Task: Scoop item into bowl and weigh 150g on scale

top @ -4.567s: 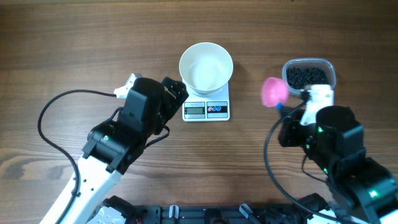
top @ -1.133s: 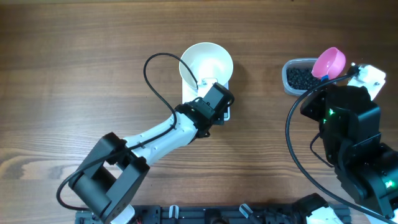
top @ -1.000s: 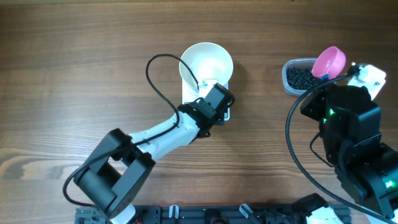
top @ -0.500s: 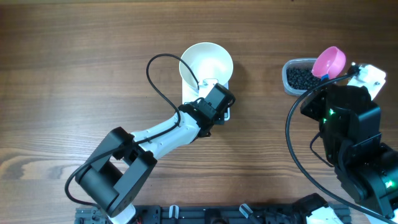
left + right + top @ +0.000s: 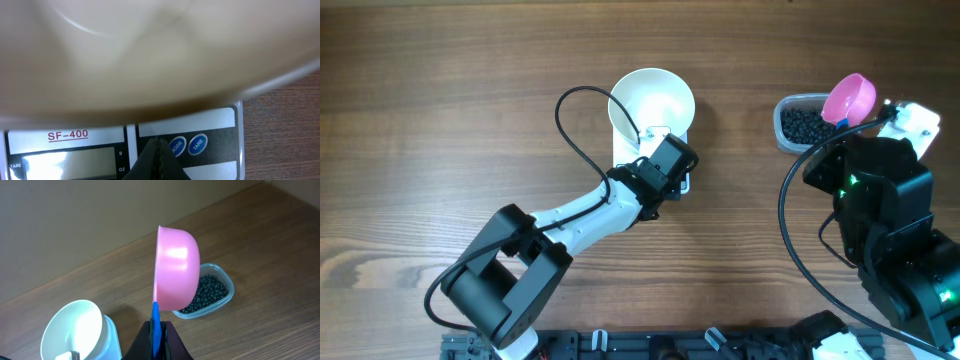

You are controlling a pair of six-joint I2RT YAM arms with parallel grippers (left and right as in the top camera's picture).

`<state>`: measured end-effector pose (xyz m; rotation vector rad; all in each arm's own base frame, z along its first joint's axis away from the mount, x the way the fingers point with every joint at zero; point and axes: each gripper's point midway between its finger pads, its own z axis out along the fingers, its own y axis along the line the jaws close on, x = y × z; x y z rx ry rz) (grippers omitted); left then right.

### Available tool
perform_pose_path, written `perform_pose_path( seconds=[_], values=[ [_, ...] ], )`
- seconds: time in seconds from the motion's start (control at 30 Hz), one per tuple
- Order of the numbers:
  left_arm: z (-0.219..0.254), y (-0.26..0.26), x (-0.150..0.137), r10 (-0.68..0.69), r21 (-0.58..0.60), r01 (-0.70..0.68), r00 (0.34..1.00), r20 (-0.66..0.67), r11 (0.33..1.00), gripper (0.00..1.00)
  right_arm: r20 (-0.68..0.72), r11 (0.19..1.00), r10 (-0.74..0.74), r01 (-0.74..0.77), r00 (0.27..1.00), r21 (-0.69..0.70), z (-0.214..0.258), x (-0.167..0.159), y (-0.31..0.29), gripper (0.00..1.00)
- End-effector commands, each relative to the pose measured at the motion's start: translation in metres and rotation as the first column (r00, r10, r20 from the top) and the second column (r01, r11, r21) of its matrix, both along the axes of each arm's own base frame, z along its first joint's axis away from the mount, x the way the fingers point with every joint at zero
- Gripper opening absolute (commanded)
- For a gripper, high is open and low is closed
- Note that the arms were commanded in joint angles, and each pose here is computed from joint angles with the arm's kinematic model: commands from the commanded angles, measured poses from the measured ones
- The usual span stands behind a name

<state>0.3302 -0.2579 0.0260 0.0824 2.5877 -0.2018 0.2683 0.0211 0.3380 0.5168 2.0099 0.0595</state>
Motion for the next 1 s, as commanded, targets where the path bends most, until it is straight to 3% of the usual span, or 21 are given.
perform_pose_path(
  seconds=[0.0,0.97],
  values=[
    [0.001,-0.002,0.005,-0.002,0.012,0.002,1.0,0.021,1.0,0.04,0.028,1.0,-0.015,0.015,0.999,-0.018,0.011,0.0,-0.005,0.04],
    [-0.015,0.005,-0.002,0.0,0.038,0.0,1.0,-0.009,0.999,0.04,0.044,1.0,-0.014,0.015,0.999,-0.012,0.014,0.002,-0.004,0.04]
  ],
)
